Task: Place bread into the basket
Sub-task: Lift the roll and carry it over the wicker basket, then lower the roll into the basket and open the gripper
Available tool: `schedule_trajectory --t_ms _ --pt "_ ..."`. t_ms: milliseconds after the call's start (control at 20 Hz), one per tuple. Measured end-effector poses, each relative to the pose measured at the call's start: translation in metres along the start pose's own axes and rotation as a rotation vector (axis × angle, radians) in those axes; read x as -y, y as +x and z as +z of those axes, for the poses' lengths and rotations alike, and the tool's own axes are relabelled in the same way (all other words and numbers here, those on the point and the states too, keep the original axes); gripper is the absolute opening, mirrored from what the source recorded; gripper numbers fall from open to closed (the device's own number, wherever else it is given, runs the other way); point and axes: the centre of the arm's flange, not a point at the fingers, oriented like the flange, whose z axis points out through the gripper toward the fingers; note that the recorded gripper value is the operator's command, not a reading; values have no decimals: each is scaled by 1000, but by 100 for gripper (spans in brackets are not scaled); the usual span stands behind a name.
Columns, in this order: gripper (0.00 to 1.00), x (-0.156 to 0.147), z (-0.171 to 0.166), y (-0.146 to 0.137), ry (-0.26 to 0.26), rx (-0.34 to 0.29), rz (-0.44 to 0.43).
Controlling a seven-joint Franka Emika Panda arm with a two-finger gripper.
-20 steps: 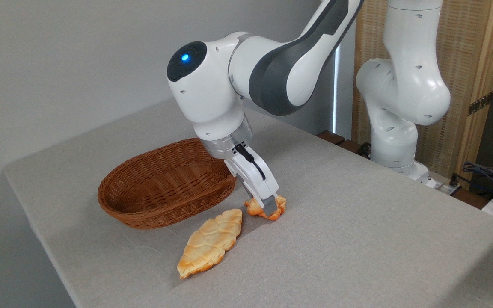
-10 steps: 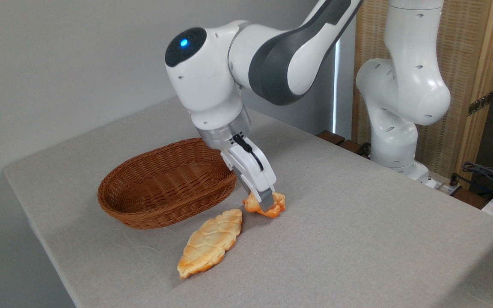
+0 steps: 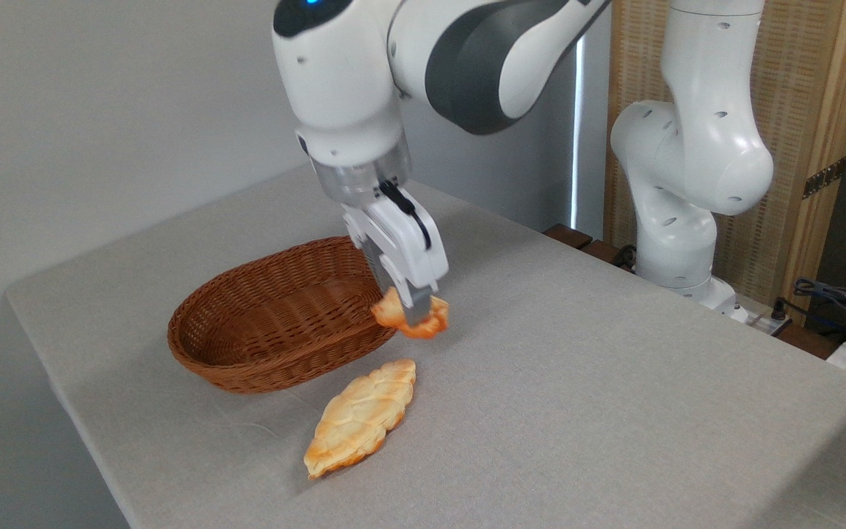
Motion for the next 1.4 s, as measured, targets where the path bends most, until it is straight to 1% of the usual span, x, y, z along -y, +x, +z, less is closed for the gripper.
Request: schedule_trajectory --t_ms 100,150,200,250,450,550,650,750,900,1050,1150,1400 --pt "53 -8 -10 12 2 -34 18" --pt "64 -14 -14 21 4 -46 34" --pt "88 -21 -17 30 7 -58 51" --pt "99 -28 -18 40 13 -71 70" --pt "100 -59 -9 88 75 -99 141" --pt "100 -66 -3 105 102 -115 167" --pt "100 -69 1 114 116 -124 174" --pt "100 -71 5 118 118 -113 139" --pt "100 -77 13 124 143 -72 61" --pt "100 -79 13 126 153 -70 -19" --pt "100 -76 9 124 157 -76 -39" --pt "100 -73 7 123 158 -80 -57"
